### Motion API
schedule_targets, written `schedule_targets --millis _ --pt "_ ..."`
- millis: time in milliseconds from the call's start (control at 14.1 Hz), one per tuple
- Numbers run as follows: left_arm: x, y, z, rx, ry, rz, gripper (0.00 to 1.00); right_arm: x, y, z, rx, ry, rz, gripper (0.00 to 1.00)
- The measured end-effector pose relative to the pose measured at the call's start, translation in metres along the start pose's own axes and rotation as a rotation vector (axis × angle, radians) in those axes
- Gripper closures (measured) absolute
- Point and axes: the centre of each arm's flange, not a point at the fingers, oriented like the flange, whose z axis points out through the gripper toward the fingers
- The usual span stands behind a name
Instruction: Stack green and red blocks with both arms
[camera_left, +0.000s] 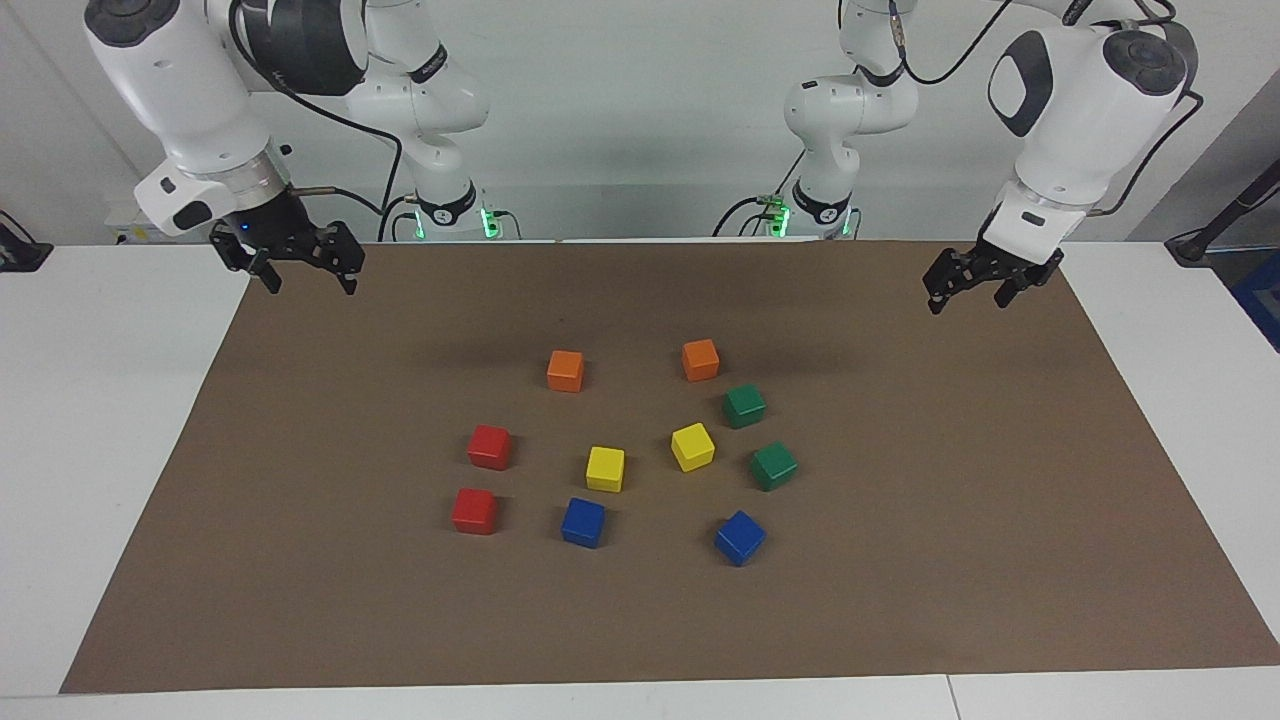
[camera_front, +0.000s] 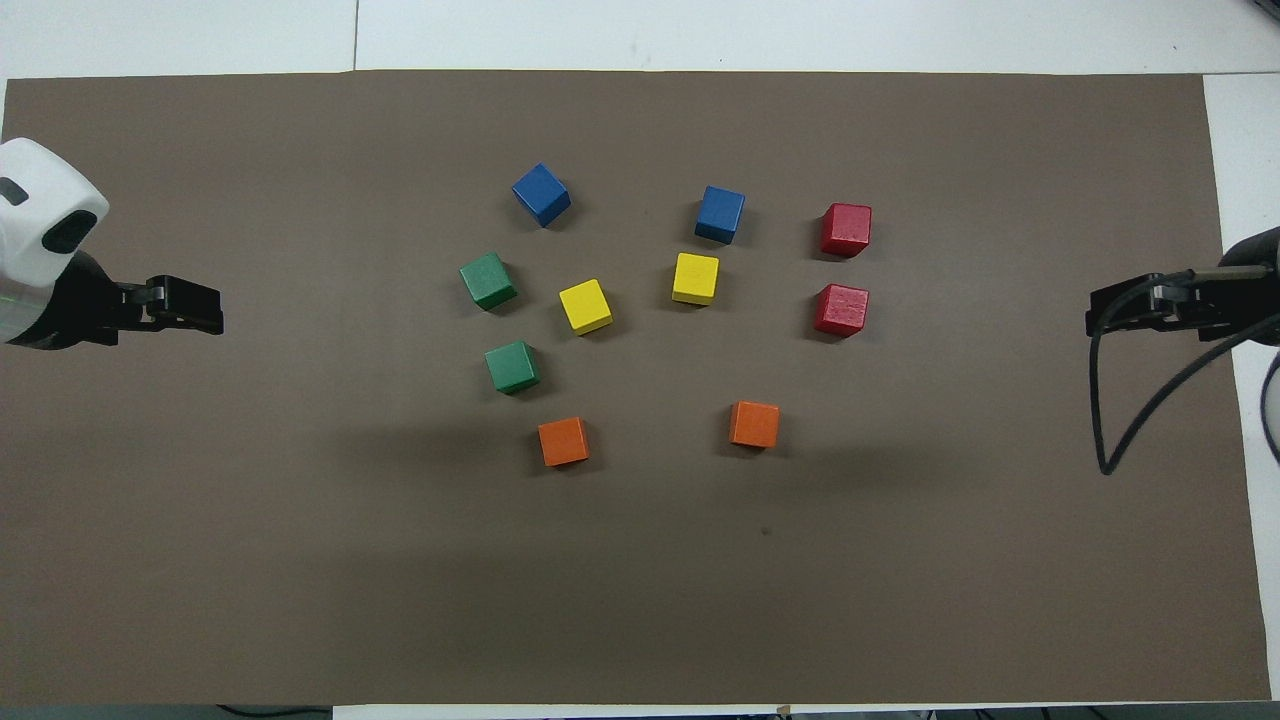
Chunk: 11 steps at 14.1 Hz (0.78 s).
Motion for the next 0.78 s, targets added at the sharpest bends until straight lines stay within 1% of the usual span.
schedule_targets --millis 142,213,355,568,710,781 --pt "-0.003 0.010 0.023 -0.023 0.008 -0.112 0.00 -0.001 -0.040 0.020 0.000 0.012 0.048 0.00" --pt "-0.005 0.023 0.035 -0.033 0.011 -0.138 0.00 -0.001 -0.057 0.035 -0.002 0.011 0.059 0.00" --pt "-0.012 0.066 0.060 -0.044 0.017 -0.175 0.00 0.007 -0.082 0.070 -0.007 0.009 0.074 0.00" --pt "-0.013 0.127 0.099 -0.066 0.031 -0.234 0.00 0.027 -0.102 0.123 -0.006 0.032 0.088 0.00" --pt "-0.013 0.167 0.133 -0.072 0.021 -0.253 0.00 0.036 -0.108 0.157 -0.004 0.046 0.103 0.00" --pt "-0.012 0.182 0.148 -0.064 0.014 -0.243 0.00 0.038 -0.111 0.170 -0.003 0.053 0.111 0.00"
